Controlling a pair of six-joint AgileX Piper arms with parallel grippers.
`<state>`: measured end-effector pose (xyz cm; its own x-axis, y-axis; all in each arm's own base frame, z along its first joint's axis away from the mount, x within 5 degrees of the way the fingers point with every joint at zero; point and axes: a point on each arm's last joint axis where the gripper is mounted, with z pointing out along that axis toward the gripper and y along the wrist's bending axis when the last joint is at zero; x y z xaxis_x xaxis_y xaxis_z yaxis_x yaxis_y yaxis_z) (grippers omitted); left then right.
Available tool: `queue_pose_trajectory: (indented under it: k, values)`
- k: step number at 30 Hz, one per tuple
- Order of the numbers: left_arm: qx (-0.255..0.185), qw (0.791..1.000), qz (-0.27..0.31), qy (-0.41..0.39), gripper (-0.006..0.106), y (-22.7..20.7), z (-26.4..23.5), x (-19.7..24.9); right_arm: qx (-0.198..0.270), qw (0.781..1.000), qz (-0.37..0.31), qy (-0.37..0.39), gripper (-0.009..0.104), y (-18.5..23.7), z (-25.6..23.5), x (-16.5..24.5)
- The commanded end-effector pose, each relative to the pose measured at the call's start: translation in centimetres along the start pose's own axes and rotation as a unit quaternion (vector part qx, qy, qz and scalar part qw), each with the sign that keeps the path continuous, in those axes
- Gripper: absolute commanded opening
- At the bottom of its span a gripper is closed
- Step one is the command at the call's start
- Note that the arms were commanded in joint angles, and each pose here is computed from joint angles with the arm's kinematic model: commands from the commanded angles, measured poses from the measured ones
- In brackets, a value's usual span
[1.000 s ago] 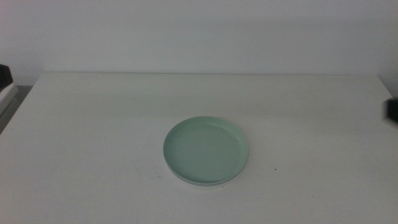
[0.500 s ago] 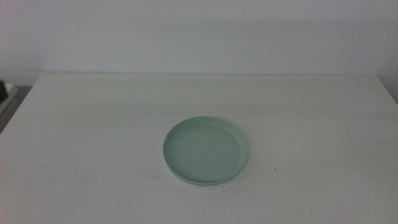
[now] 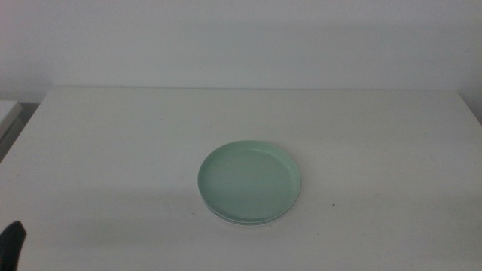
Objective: Stack the three bowls on top of each other.
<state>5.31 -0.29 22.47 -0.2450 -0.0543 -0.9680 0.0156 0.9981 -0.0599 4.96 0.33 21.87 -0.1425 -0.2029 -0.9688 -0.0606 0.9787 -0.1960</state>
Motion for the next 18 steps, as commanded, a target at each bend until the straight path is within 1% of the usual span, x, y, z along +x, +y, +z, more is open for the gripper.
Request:
queue_pose_trajectory:
  k: [1,2,6,8,10,12,14,18]
  values:
    - [0.002,0.998,0.004,-0.063,0.094,0.0,-0.4,-0.1,0.004,1.000,-0.007,0.013,0.092,0.1,0.4,1.2]
    - [0.002,0.998,0.004,-0.069,0.094,0.0,-0.5,0.0,0.004,1.000,-0.007,0.016,0.092,0.2,0.5,1.5]
    - [0.001,0.999,0.003,-0.048,0.094,0.1,0.2,1.5,0.009,1.000,-0.009,0.014,0.092,0.4,1.0,2.8]
    - [0.000,0.999,0.003,-0.035,0.094,0.2,0.7,2.6,0.015,1.000,-0.008,-0.005,0.092,0.2,1.0,2.5]
    - [-0.001,1.000,0.002,-0.028,0.094,0.3,1.1,3.5,0.015,1.000,-0.010,-0.002,0.092,0.3,1.0,2.5]
    - [-0.002,0.999,0.002,-0.035,0.094,0.3,1.0,3.4,0.017,1.000,-0.009,-0.012,0.092,0.2,1.0,2.3]
    - [-0.001,1.000,0.002,-0.014,0.094,0.3,1.1,3.7,0.019,1.000,-0.010,-0.017,0.092,0.2,1.0,2.2]
    - [-0.001,1.000,0.002,-0.025,0.094,0.3,1.1,3.6,0.019,1.000,-0.010,-0.017,0.092,0.2,1.0,2.2]
